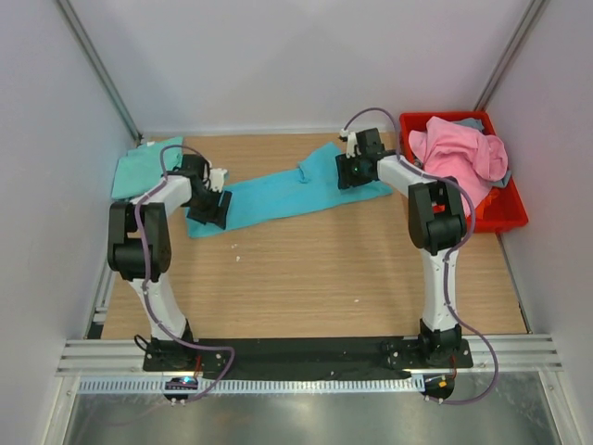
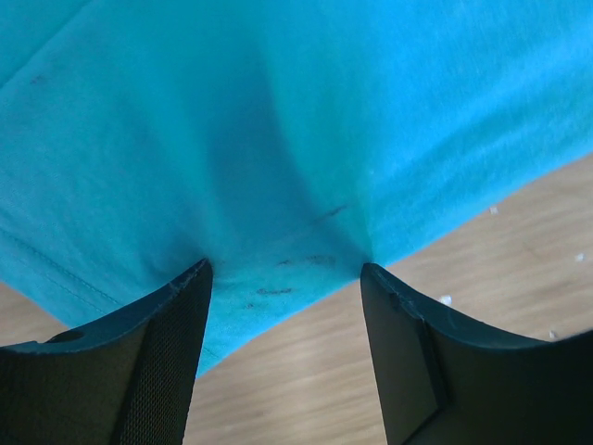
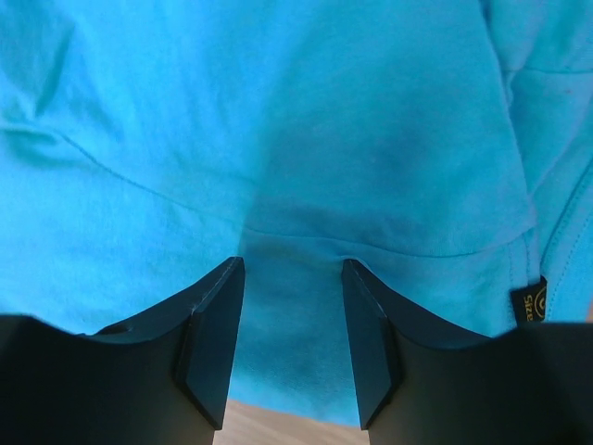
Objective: Fold and stack the t-shirts
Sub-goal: Fold the tshirt
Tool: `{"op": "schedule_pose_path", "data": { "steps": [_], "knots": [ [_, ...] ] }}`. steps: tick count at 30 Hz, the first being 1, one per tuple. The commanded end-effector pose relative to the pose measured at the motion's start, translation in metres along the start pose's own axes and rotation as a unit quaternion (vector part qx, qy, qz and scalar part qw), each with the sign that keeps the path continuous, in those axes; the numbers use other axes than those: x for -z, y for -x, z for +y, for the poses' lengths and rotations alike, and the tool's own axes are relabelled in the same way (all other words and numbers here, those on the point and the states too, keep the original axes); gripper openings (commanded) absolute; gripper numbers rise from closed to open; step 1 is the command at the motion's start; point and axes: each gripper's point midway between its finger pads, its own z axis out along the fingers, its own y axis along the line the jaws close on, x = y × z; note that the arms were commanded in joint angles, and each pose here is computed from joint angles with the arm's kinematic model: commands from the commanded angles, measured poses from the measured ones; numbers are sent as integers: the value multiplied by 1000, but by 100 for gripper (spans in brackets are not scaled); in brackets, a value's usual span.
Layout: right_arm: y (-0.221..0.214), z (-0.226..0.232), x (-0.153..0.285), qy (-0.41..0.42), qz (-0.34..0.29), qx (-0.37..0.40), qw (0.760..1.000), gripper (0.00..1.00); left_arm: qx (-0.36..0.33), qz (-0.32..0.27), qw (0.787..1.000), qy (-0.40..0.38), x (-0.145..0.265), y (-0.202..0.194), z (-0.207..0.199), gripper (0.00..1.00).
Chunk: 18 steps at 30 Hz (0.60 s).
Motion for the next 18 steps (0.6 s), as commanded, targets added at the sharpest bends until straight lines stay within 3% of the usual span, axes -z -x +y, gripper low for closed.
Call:
{"op": "schedule_pose_path", "data": {
  "steps": [1, 7, 9, 14, 18],
  "knots": [
    [-7, -6, -13, -14, 45, -22, 999, 53, -34, 45, 998, -6, 6, -37, -22, 66],
    [24, -11, -27, -19, 36, -30, 999, 53, -87, 71, 994, 0, 15, -75, -52, 66],
    [30, -9, -24, -18, 32, -31, 999, 53, -107, 55, 993, 8, 26, -72, -60, 66],
    [34, -4, -8, -11, 13, -31, 999, 54, -148, 13, 986, 72, 71, -57, -50, 69],
    [29, -6, -4, -13, 17, -29, 999, 54, -181, 31, 976, 115, 99, -64, -35, 70]
  ]
}}
